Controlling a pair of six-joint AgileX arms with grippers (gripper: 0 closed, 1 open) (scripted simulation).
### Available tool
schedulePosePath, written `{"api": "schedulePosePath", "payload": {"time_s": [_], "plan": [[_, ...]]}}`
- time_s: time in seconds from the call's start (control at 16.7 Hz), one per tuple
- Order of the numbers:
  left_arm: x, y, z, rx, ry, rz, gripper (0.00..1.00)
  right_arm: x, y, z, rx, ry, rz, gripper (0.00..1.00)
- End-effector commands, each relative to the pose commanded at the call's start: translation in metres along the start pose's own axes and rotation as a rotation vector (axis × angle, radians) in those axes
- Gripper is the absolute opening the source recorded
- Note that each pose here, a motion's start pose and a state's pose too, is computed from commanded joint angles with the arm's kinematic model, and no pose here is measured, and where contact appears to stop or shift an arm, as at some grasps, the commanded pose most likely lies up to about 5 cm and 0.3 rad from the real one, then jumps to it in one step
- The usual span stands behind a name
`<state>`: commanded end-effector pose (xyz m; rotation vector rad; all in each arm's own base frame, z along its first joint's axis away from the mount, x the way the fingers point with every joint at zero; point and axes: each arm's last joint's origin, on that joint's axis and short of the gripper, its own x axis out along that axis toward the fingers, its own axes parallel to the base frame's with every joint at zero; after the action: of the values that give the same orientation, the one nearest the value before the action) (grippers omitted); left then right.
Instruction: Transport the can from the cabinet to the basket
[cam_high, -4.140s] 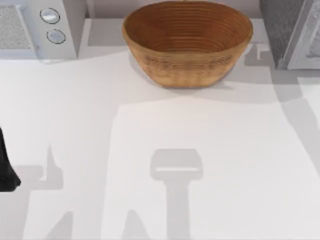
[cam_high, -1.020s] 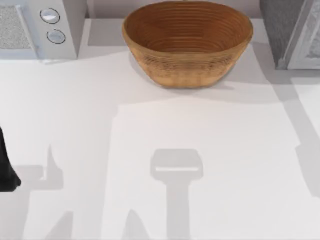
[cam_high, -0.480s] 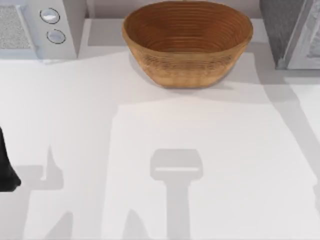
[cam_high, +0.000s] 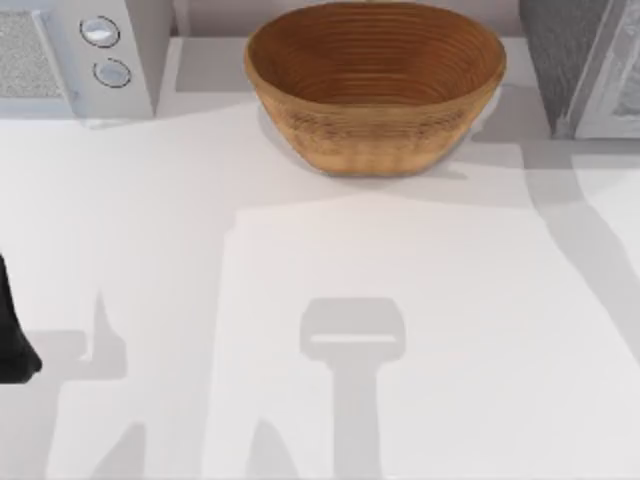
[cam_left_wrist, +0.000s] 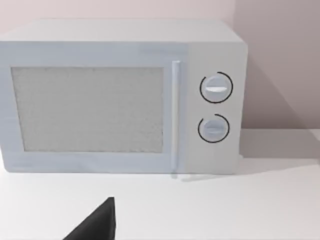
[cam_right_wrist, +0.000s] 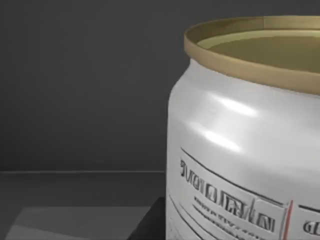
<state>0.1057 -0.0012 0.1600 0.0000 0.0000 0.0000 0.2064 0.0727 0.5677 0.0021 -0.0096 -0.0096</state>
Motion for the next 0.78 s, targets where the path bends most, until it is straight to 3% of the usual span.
{"api": "schedulePosePath", "payload": {"time_s": [0.18,0.48,0.78], "plan": [[0.000,0.000,0.000,0.000,0.000,0.000,1.00,0.000,-0.001,-0.001,0.003,-0.004,-0.001,0.00],[0.000,0.000,0.000,0.000,0.000,0.000,1.00,-0.036,-0.021,-0.008,0.031,-0.078,0.008,0.00],[0.000,0.000,0.000,0.000,0.000,0.000,1.00,-0.063,-0.041,-0.073,0.016,-0.049,0.008,0.00]]}}
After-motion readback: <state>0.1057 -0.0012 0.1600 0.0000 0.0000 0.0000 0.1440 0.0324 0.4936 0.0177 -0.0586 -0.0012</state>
